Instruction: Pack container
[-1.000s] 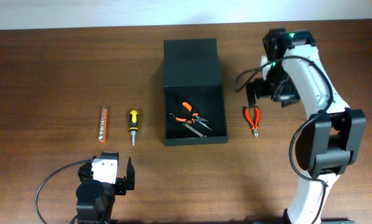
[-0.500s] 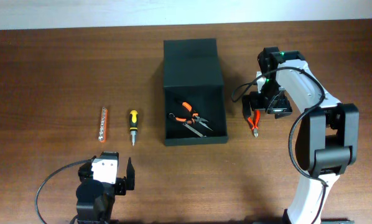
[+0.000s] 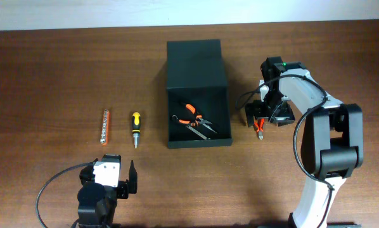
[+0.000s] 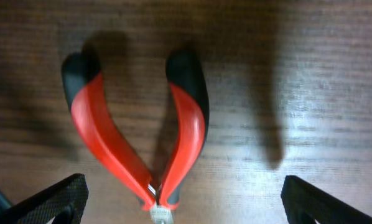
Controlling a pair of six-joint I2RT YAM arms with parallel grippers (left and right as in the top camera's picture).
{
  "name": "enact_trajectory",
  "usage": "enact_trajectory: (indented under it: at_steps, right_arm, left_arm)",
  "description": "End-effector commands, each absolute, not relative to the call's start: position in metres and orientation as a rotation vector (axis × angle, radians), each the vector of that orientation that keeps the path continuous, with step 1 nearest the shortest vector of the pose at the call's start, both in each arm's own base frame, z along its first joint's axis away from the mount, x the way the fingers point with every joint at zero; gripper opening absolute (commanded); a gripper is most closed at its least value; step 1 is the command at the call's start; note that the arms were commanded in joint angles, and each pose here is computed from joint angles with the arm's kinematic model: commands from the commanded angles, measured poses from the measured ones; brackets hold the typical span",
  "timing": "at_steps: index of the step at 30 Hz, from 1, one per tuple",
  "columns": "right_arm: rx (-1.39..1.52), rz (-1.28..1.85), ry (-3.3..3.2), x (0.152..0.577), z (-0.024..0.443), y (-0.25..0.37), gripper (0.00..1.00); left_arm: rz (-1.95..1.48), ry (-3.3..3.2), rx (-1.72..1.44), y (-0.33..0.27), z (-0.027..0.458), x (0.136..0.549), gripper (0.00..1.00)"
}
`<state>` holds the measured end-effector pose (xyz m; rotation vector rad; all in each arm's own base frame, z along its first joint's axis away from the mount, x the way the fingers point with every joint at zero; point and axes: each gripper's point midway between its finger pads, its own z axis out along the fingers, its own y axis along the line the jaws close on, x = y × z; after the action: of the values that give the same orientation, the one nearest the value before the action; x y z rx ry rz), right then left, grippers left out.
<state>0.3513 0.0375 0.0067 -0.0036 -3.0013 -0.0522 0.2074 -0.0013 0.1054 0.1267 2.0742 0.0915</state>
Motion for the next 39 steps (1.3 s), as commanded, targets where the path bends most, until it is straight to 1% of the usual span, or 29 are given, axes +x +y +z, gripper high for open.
enact_trajectory:
  at_steps: [1,7,11,18,30,33,39]
  right_arm:
    - [-0.026,-0.029,-3.028,0.353,0.009,0.033,0.99]
    - [0.022,0.044,-3.066,0.361,0.008,0.036,0.99]
    - [-0.063,0.155,-3.077,0.362,0.009,0.036,0.99]
    - [-0.058,0.166,-3.086,0.362,0.009,0.049,0.99]
    - [-0.079,0.206,-3.08,0.362,0.011,0.039,0.99]
    - [-0.099,0.195,-3.083,0.366,0.017,0.036,0.99]
    - [-0.147,0.167,-3.134,0.39,0.056,0.03,0.99]
  left_arm:
    - [0.096,2.053,0.112,0.0,0.114,0.208,0.99]
    - [0.095,2.053,0.112,0.0,0.114,0.208,0.99]
    - [0.095,2.053,0.112,0.0,0.114,0.208,0.99]
    - [0.096,2.053,0.112,0.0,0.114,0.208,0.99]
    - [0.096,2.053,0.112,0.0,0.114,0.208,0.99]
    - [0.096,2.053,0.112,0.0,0.114,0.208,0.99]
    - [0.095,2.053,0.112,0.0,0.114,0.208,0.99]
